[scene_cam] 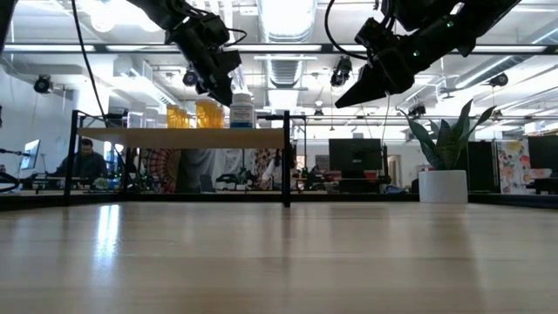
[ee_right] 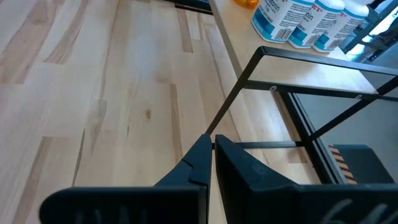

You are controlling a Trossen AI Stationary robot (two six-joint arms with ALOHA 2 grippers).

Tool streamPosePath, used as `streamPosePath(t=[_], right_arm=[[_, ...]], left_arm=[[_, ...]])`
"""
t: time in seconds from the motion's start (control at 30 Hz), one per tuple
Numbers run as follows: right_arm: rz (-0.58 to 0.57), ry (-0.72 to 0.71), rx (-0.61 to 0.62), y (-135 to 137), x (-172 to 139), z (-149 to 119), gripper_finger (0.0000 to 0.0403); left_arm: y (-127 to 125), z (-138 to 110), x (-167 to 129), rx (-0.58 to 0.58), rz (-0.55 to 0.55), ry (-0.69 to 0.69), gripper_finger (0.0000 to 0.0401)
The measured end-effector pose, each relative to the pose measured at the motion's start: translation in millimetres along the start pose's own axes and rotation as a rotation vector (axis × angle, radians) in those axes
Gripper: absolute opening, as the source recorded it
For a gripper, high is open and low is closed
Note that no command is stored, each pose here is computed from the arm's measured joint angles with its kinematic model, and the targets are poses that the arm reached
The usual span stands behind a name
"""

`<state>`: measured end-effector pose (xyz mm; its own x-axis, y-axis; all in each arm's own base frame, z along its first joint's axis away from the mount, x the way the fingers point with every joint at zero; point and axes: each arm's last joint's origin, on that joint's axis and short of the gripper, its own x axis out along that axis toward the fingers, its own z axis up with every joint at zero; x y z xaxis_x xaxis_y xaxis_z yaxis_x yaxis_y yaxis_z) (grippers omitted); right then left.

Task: Pick and place medicine bottles onto shelf by color
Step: Adjust the pill bottles on the shelf, then return to Home Position

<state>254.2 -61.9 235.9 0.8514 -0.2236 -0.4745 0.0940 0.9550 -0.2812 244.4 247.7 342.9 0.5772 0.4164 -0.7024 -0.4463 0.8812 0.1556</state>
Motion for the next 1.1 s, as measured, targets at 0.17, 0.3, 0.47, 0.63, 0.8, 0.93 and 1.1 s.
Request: streamPosePath(t=[0.17,0.3,0.47,0.63,0.8,0.93,1.1], right_arm=[[0.0,0.0,0.0,0.0,0.0,0.0,0.0013],[0.0,0.0,0.0,0.0,0.0,0.0,0.0013],[0.001,0.013,-0.024,-0.9,-6.2,-0.9,0.0013],[0.022,-0.08,-0.01,-7.1,-25.1,-8.3,0.0013],[0.033,-0.184,0.052,-9.0,-45.8,-31.1,0.0013],[0.016,-0.232,0.114,-6.1,-62.8,-48.9,0.0013],[-0.063,-0.334,0.172,1.1,-81.8,-69.4,0.0013]], left_arm=[[-0.9,2.2,1.7,0.005,0.0,-0.018,0.0],[-0.9,4.5,0.1,0.008,0.005,-0.033,0.0],[-6.1,6.0,-28.1,0.016,-0.032,-0.133,0.0],[-31.0,-11.8,-34.6,0.024,-0.215,-0.359,0.0],[-67.6,-40.4,-40.8,0.106,-0.25,-0.656,0.0],[-95.9,-71.1,-40.5,0.123,-0.298,-0.829,0.0],[-120.0,-109.2,-38.9,0.084,-0.354,-0.968,0.0]])
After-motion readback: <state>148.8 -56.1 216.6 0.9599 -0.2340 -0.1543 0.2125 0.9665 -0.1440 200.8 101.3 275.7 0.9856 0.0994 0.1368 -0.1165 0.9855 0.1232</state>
